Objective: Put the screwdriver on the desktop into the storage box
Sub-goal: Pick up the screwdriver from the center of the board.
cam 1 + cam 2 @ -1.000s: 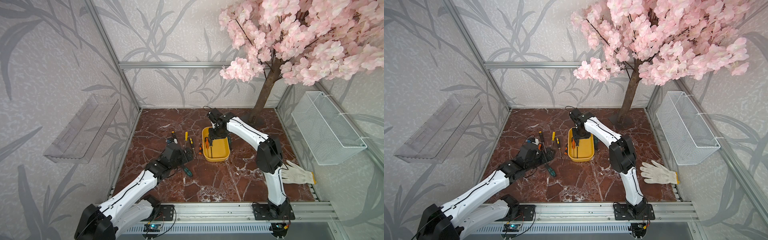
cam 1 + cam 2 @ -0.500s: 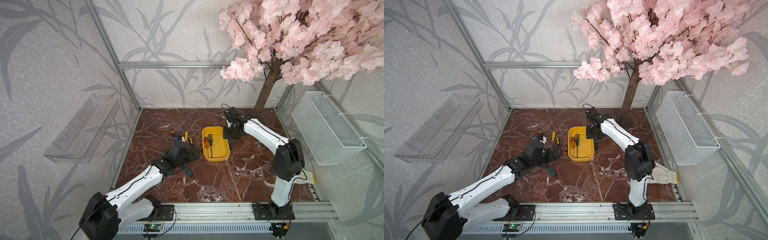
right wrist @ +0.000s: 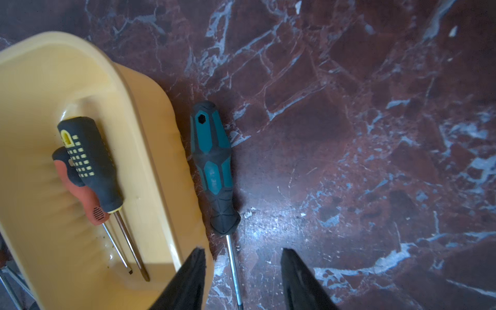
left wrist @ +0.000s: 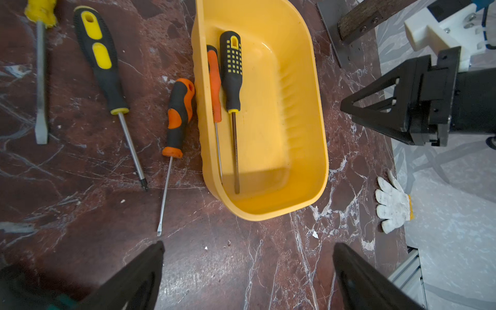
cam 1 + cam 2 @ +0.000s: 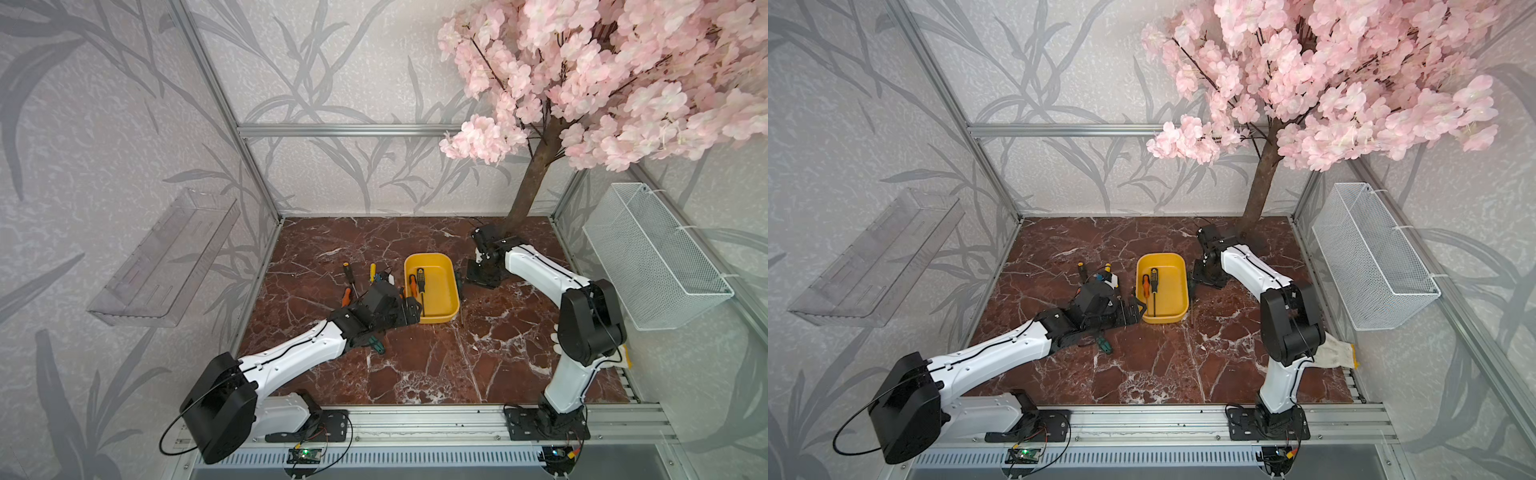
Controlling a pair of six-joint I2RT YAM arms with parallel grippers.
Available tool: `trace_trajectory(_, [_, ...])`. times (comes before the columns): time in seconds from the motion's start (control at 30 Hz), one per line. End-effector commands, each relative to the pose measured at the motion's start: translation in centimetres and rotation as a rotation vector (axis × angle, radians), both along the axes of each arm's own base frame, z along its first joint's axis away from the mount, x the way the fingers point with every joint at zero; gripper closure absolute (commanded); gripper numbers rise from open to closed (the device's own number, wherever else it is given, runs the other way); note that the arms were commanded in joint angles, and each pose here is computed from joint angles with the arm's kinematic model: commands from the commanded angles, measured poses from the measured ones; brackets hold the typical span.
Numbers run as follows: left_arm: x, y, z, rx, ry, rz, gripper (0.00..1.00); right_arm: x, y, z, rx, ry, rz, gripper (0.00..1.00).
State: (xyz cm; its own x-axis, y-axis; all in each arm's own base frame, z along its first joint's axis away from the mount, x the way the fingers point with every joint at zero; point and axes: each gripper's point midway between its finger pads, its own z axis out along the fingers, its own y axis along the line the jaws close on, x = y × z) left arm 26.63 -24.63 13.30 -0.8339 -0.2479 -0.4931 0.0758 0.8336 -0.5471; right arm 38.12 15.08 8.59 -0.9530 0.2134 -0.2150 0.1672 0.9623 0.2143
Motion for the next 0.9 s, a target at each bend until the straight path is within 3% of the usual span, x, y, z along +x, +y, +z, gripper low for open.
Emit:
trace_trajectory(0.0, [0.7,-0.2,1.4,-0.011,-0.036,0.014,0.00,0.2,0.8,-1.7,0.025,0.026,0.003,0.52])
trace_trajectory(0.87, [0.6,0.5,0.7,0.025,-0.029,0.031,0.00,0.6,2.1,-7.1,-0.021,0.143,0.036,0.58])
